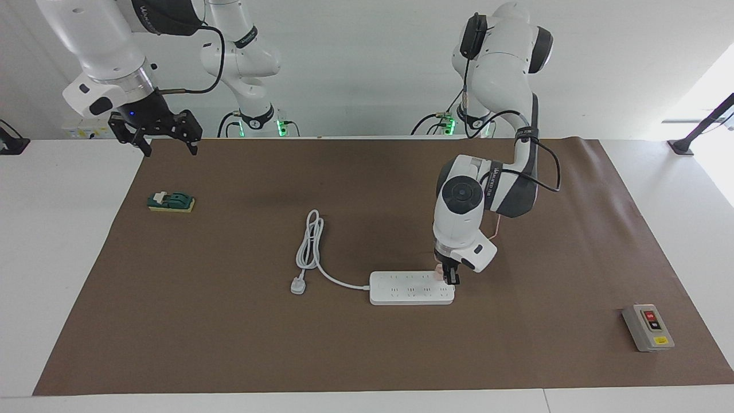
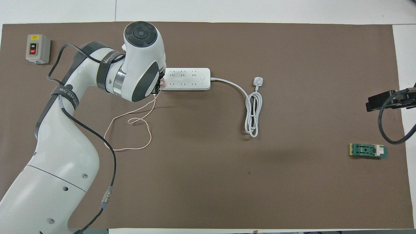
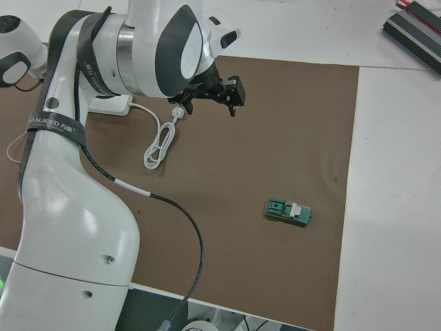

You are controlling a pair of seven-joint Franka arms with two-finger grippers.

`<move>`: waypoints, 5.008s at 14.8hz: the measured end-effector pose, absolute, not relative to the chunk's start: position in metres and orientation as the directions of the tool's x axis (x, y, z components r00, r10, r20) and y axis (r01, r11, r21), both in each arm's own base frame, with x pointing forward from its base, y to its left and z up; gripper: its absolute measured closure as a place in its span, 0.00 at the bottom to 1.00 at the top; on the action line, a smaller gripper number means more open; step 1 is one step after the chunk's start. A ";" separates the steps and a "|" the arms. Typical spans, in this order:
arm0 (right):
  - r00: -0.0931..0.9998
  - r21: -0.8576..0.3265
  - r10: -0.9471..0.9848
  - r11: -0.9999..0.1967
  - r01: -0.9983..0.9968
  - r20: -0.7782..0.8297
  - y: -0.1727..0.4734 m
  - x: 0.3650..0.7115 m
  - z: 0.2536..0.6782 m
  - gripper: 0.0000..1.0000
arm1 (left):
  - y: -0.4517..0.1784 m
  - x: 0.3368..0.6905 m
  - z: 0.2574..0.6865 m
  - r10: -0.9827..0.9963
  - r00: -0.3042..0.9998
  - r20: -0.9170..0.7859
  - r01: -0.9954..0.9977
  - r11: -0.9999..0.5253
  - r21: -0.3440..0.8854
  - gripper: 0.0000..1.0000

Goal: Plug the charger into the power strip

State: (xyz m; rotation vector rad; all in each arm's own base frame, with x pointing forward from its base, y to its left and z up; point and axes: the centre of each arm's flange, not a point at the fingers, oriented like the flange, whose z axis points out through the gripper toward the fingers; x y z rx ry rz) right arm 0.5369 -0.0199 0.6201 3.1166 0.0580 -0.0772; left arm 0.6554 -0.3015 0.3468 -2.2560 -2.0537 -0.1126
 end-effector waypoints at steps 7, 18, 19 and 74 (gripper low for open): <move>0.998 0.023 0.037 -0.999 0.038 -0.050 -0.020 0.537 0.620 0.00 | -0.302 0.656 0.344 0.989 0.096 0.116 0.995 -0.095 -0.018 0.69; 0.998 0.023 0.037 -0.999 0.038 -0.050 -0.020 0.537 0.620 0.00 | -0.301 0.659 0.344 0.988 0.103 0.114 0.995 -0.103 -0.009 0.44; 0.998 0.023 0.037 -0.999 0.038 -0.050 -0.020 0.537 0.620 0.00 | -0.298 0.661 0.349 0.989 0.097 0.111 0.995 -0.098 0.001 0.33; 0.998 0.023 0.037 -0.999 0.038 -0.050 -0.020 0.537 0.620 0.00 | -0.041 0.542 0.595 0.106 0.993 -0.048 0.106 -0.994 -0.013 0.00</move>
